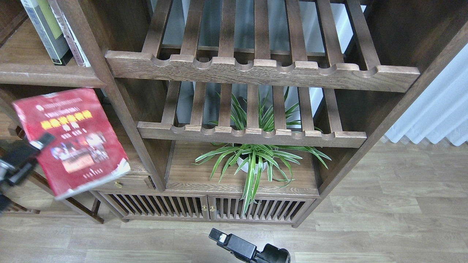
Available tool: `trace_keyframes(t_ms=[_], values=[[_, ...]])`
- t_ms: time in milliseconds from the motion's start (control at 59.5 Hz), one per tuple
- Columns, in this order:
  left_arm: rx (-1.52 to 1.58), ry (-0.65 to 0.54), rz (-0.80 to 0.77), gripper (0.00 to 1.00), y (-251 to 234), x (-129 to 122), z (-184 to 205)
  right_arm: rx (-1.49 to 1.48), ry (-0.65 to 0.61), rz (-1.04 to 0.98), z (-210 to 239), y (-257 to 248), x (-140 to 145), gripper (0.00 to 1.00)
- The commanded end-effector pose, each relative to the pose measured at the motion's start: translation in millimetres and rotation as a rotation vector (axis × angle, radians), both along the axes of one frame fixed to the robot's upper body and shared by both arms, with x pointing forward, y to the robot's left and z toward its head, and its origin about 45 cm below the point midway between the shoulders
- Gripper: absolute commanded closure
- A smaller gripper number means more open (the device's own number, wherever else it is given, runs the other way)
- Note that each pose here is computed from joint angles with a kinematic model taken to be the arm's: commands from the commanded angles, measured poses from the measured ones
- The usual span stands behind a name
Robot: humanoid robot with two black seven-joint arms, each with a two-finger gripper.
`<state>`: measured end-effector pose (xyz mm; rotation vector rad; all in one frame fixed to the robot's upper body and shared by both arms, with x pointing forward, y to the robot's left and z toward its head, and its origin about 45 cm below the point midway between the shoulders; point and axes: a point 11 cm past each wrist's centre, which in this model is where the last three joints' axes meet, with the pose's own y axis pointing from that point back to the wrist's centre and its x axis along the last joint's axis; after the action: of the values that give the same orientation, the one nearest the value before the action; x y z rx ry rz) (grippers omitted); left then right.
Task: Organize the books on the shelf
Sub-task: 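Carry the red book with the left gripper onto the side shelf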
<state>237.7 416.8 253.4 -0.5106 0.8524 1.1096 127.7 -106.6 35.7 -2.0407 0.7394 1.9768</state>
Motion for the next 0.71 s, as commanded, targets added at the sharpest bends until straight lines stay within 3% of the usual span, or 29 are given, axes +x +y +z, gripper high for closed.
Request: trace_keyframes(t_ms=[0,286,454,689], values=[[0.097,-0.104,0.031,0.95,26.6,10.0,43.1,-0.003,0.01,-0.005,-2.4,-1.3,-1.7,0.01],[0.356,-0.297,0.096,0.95,58.4,29.9,109.5,-0.019,0.027,-0.009,-9.0,-4.8,-3.6,0.01],[0.519,-0.421,0.108,0.95,57.5,62.8,146.6,-0.018,0.026,-0.009,-8.6,-4.6,-3.4,0.01],[0.677,-0.47,0.128,0.95,59.4,94.4,175.9,-0.016,0.038,-0.017,-10.2,-5.6,-7.4,0.01]])
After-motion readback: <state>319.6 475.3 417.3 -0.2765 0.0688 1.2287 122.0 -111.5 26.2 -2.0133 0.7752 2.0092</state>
